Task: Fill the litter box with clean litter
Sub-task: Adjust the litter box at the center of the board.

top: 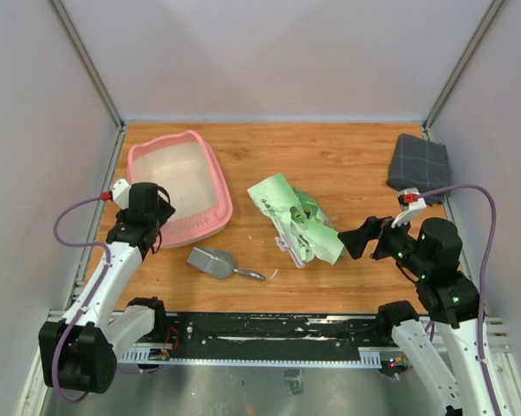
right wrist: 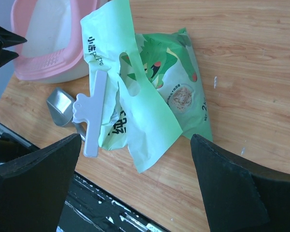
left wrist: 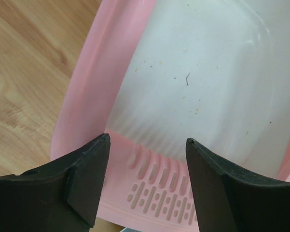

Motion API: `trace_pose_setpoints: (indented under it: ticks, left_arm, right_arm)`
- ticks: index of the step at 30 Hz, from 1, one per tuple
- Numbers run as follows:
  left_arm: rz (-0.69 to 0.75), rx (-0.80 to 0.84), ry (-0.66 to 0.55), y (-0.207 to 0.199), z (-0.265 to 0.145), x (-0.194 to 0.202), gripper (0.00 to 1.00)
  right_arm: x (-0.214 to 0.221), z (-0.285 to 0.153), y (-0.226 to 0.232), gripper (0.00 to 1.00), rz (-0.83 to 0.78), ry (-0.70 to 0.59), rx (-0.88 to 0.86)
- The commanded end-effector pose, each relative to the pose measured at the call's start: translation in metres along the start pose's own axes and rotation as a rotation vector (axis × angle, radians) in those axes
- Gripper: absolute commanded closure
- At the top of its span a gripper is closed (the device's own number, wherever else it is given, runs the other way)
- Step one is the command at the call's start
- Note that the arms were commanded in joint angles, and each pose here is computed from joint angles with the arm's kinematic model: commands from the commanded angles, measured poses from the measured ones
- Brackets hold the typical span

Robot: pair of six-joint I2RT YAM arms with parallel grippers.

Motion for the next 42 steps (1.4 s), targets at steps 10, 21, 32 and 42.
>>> trace_pose_setpoints:
  ticks: [10,21,32,42]
  left_arm:
    - [-0.053,-0.195,-0.081,0.033,-0.006,-0.014,0.27]
    - [-0.053,-0.121,-0.154,0.038,-0.026,-0.048,0.29]
    - [-0.008,0.675,-0.124,-0.049,-0.051,-0.048,0.86]
    - [0.069,0.786,0.105,-0.11,-0.012,-0.009,0.7]
  right_arm:
    - [0.01,0.007,0.008,0.01,-0.003,0.108,-0.048]
    - [0.029,0.027,0.019,0.01,-0.076,0.205,-0.033]
    - [0.031,0.038,0.03,0.02,-0.156,0.225,-0.011]
    - [0.03,0.032,0.028,0.01,-0.164,0.204,-0.012]
Point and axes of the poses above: each gripper's point midway between its finger pads, its own z axis out along the fingers, its own y axis along the line the jaws close on, x = y × z, the point moved 8 cm from there along -z, back along the fingers, and after that the axes turned 15 degrees about z, right-handed, at the moved point
